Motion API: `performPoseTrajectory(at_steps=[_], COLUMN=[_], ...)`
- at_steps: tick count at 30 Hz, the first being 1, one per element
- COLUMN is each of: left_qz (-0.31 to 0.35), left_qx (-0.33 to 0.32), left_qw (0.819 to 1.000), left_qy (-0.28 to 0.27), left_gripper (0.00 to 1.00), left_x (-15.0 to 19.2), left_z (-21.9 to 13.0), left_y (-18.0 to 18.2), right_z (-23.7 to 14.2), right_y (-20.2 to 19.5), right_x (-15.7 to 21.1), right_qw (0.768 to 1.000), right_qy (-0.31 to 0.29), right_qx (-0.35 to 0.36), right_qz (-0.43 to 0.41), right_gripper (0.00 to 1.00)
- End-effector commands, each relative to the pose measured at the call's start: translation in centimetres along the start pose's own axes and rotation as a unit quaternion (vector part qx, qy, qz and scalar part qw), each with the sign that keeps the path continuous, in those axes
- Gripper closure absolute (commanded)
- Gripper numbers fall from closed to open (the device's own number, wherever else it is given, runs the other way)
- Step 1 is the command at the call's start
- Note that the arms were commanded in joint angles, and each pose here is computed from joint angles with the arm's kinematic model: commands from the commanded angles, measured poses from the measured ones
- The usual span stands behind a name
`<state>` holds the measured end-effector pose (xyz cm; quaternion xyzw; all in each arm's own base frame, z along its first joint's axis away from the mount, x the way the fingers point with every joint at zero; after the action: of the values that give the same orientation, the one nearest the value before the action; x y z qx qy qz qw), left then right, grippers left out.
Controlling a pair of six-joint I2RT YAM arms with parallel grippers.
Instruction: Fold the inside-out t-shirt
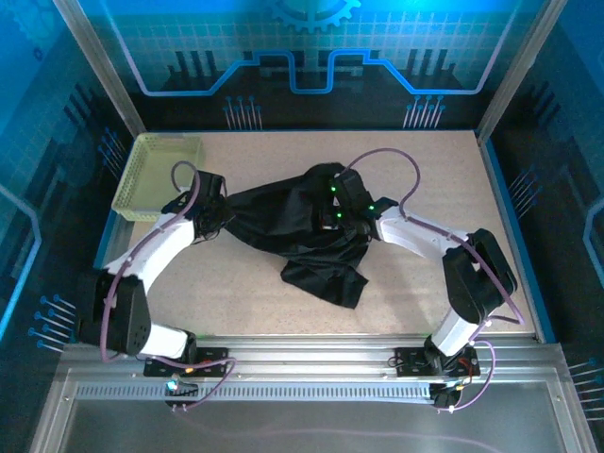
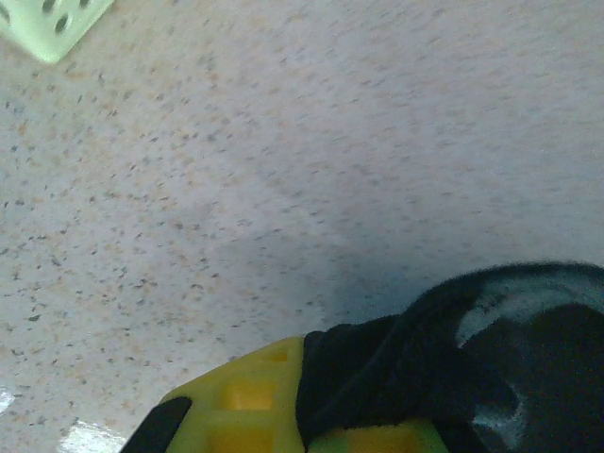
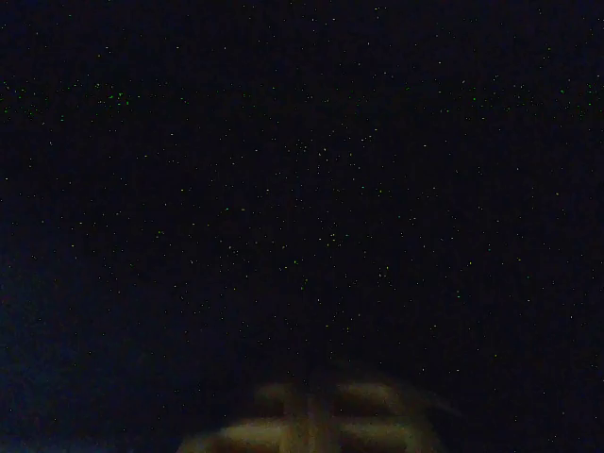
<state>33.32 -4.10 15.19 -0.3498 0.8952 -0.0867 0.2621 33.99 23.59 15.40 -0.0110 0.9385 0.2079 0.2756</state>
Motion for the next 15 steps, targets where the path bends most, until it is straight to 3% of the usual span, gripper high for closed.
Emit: performPoseTrajectory(at_steps=[1,7,15], left_qz=[-0.014,0.038,0.132], left_qx=[-0.012,-0.075,-0.108], left_qw=[1.000,0.993,0.976], left_qy=[0.018,0.084,0.131], left_gripper=[1.00,1.00,1.00], left_x=[-0.7,0.7,6.2], left_z=[0.7,3.8,6.3], left_y=[-0.8,-0.9,-2.3], right_z=[0.5,-3.6,-11.5], right_y=[-0.4,1.4,4.6], right_x=[1.6,-0.3,-3.9], right_qw=[1.000,0.995,0.971], right_qy=[0.016,-0.051,-0.150], right_qx=[-0.018,-0.083,-0.182], right_qz=[-0.010,-0.017,-0.035], right_gripper=[1.00,1.00,1.00])
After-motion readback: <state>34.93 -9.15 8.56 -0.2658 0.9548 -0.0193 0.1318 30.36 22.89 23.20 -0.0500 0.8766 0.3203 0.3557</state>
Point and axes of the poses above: each hand's point on the last joint's axis, 136 mm out from that joint toward the fingers, its own z axis out along the fingers, its own y axis along the line the jaws close on, x = y × z, the point moved 5 cm from there along -z, back along the fingers, and after that the axes turned 1 degree about -z, right-handed, at the moved point
